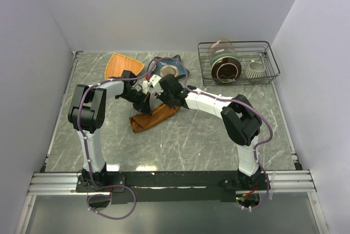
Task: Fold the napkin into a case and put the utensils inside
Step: Grasp the top corner of the smaller rectangle folded napkin from the folded napkin.
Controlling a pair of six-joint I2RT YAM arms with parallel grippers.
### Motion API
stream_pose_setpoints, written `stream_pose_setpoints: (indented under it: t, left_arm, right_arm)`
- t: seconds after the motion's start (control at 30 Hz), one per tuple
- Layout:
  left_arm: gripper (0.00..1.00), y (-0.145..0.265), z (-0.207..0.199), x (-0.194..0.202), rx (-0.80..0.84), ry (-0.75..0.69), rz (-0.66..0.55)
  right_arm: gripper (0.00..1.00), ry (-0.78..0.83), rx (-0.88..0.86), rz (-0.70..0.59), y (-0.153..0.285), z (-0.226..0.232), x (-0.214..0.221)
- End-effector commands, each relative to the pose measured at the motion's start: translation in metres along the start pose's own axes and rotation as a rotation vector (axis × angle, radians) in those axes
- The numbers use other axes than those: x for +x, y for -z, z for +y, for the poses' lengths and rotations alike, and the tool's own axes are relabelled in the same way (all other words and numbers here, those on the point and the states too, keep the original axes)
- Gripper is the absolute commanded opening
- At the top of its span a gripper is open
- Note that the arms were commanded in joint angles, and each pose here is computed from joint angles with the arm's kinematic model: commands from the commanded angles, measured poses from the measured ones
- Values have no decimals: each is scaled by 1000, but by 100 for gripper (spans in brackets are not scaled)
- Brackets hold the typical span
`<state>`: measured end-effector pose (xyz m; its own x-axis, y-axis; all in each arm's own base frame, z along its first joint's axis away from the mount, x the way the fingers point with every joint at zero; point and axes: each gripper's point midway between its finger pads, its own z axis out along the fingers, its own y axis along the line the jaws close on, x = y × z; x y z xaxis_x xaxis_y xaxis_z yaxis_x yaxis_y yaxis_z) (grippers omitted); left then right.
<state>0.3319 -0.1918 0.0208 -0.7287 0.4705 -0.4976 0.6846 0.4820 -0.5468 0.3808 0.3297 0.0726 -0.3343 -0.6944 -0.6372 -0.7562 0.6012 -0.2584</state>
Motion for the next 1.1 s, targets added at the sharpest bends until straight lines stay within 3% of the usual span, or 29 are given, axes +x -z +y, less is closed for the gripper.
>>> stream_pose_setpoints:
  t: [0.0, 0.2, 0.43, 0.6, 0.83, 1.0, 1.07]
  left_arm:
    - [1, -9, 22, 45, -75, 65, 145]
    - [1, -9, 23, 45, -72, 68, 144]
    - [1, -10, 24, 44, -70, 68, 147]
    - [1, -9, 24, 44, -72, 65, 148]
    - [1, -9, 24, 44, -75, 61, 148]
    - [1, -8, 26, 44, -82, 50, 153]
    - [1, -8, 26, 46, -80, 56, 159]
  right_arm:
    - [34, -12, -55, 20, 17, -1, -3]
    - [42, -15, -63, 31, 12, 3, 3]
    - [42, -8, -104, -19, 20, 3, -8]
    - [42, 33, -103, 7, -3, 4, -2]
    - [42, 115, 31, 6, -29, -6, 3]
    - [39, 143, 89, 36, -34, -3, 18]
    - [31, 153, 87, 49, -31, 0, 23]
